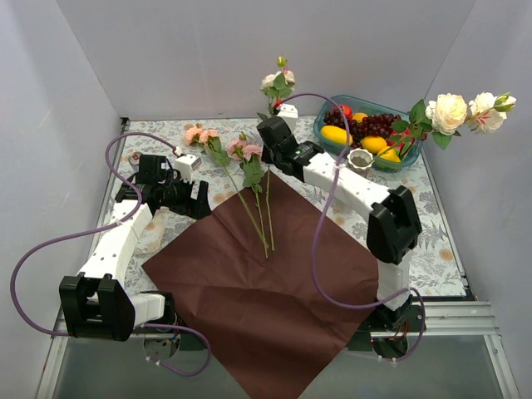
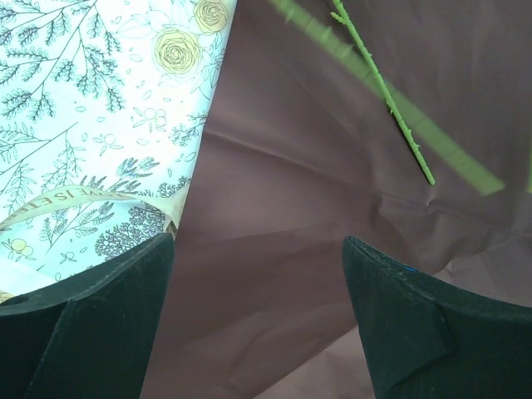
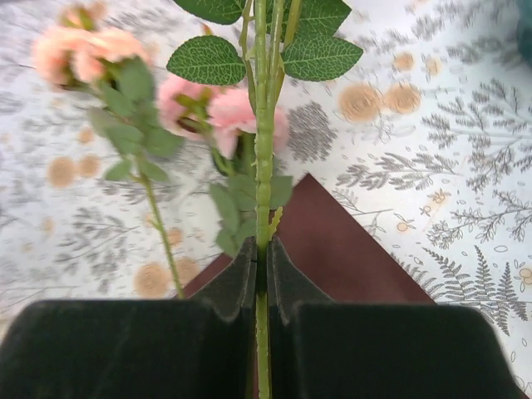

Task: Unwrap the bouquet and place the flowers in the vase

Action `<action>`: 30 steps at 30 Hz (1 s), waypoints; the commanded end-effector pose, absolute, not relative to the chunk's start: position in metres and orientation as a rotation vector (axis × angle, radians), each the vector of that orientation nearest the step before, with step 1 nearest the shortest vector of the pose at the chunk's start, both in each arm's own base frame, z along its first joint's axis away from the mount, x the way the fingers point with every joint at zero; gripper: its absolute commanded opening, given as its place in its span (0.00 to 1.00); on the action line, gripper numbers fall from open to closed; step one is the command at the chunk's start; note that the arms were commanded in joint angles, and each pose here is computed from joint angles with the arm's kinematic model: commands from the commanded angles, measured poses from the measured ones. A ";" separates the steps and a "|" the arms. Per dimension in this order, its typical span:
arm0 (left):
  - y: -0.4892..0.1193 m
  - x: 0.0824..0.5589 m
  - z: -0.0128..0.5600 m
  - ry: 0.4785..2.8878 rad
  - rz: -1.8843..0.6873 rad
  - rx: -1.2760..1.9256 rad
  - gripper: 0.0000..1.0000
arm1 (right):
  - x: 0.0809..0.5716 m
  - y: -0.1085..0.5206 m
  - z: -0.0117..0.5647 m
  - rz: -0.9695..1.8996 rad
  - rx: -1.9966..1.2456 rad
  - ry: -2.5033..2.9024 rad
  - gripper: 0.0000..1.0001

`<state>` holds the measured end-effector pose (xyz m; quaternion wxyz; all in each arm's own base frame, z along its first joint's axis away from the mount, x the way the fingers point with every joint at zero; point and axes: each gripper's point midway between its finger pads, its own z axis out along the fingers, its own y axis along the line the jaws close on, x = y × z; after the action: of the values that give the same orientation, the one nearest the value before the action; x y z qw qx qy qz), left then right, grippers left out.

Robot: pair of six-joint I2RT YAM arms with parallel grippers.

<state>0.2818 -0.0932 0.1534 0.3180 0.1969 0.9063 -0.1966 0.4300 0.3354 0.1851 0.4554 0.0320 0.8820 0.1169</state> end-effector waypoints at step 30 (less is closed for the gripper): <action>-0.106 0.282 0.177 2.334 -0.616 0.537 0.81 | 0.286 0.171 0.605 0.054 -0.171 0.829 0.01</action>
<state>0.2818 -0.1031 0.1648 0.3208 0.1975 0.8984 -0.2256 0.2894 0.1981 0.5765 0.8882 -0.1012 0.4423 0.0718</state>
